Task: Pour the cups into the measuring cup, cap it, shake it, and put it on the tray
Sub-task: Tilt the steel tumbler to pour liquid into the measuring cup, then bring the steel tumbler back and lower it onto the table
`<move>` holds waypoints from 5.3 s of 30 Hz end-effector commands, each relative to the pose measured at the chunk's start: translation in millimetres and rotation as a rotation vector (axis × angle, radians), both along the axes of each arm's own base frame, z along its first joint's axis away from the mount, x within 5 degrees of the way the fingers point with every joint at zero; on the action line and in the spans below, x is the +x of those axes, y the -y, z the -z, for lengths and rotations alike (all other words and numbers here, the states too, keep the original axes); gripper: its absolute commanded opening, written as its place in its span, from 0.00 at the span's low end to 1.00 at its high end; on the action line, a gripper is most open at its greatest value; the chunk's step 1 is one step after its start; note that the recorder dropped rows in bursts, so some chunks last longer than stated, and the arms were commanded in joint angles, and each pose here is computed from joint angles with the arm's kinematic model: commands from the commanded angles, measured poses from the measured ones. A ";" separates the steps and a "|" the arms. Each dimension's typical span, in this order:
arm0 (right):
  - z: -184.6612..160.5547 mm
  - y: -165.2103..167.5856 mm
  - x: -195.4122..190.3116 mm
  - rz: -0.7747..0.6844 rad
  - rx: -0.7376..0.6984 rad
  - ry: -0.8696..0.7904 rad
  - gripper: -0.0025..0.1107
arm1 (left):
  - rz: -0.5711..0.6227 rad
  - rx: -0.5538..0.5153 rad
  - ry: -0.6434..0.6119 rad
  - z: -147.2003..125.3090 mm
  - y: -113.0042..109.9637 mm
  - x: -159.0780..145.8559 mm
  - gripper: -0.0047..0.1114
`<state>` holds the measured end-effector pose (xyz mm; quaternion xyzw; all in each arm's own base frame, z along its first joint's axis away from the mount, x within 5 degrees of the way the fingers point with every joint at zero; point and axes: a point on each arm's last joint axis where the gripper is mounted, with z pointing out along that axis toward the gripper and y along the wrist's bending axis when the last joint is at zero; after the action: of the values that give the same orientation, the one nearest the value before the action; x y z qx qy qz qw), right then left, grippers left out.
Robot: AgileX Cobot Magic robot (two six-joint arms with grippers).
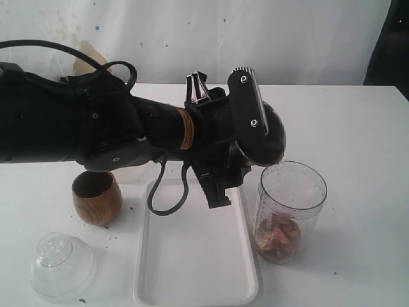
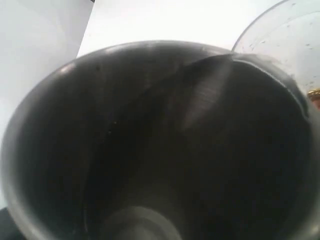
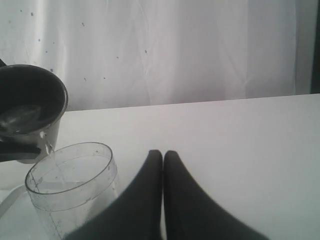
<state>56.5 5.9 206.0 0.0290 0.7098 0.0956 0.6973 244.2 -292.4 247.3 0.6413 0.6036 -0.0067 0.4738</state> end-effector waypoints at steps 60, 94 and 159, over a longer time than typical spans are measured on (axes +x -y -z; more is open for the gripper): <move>0.8 -0.2 -0.3 -0.005 0.000 0.008 0.02 | 0.207 0.005 0.323 -43.5 14.1 1.9 0.04; 0.8 -0.2 -0.3 -0.005 0.000 0.008 0.02 | 0.256 0.041 0.383 -44.3 15.1 1.0 0.04; 0.8 -0.2 -0.3 -0.005 0.000 0.008 0.02 | -0.481 -0.922 -0.207 80.1 1.9 119.4 0.04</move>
<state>56.5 5.9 206.0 0.0290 0.7098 0.0956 0.6973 359.5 -290.0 159.8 0.2304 0.7242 -0.2314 0.6073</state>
